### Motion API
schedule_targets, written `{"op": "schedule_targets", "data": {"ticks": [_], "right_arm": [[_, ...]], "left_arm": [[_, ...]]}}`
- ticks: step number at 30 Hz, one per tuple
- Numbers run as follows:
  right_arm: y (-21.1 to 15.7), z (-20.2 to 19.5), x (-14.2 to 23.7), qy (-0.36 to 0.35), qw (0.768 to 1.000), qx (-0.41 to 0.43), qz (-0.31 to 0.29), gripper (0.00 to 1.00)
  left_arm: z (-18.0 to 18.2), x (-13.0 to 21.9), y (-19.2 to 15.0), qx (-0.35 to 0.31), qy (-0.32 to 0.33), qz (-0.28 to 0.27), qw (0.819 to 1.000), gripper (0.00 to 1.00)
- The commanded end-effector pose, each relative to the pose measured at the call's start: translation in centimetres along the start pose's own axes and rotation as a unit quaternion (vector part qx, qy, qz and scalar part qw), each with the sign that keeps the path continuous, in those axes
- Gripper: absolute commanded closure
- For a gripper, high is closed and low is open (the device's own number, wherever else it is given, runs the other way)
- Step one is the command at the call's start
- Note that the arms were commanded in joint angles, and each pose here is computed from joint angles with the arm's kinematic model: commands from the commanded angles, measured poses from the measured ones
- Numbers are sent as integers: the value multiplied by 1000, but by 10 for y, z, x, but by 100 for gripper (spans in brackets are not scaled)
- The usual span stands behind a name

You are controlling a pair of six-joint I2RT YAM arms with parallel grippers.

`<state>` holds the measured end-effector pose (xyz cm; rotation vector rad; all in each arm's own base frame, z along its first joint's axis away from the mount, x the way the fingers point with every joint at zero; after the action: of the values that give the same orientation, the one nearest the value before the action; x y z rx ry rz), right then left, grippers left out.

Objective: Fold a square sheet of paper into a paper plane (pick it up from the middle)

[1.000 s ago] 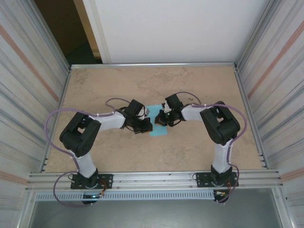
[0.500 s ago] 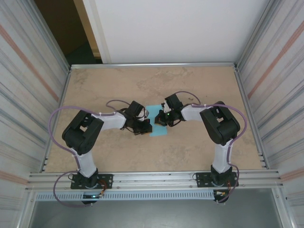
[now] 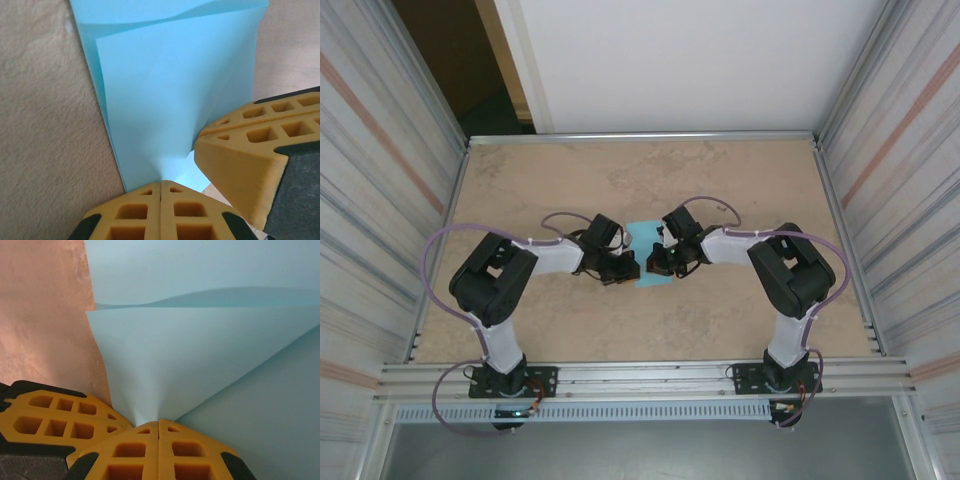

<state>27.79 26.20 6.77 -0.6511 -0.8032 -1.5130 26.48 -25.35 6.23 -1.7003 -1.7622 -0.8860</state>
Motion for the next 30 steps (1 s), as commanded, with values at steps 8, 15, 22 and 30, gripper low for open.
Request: {"op": "schedule_targets", "data": {"ticks": [8, 15, 22, 30], "right_arm": [[1, 14, -11, -6, 1000, 22, 9, 100], [-3, -3, -18, -19, 1000, 5, 14, 100], [5, -15, -19, -28, 1000, -11, 10, 100], [39, -55, -5, -37, 998, -34, -25, 100]], "left_arm": [[32, -8, -25, 41, 61, 43, 996, 100], [34, -7, -26, 43, 65, 43, 996, 100], [40, -9, -31, 52, 78, 56, 994, 100], [56, -6, -47, 83, 100, 87, 988, 100]]}}
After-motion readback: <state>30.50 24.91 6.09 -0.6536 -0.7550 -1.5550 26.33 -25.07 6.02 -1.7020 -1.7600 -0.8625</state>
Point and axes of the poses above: each hand's point on the last joint's axis, 136 mm out from that joint toward the fingers, its own x axis back along the fingers, its own z axis along the line the jaws close on, y = z × x, the point moved 6 cm from there along x, back along the fingers
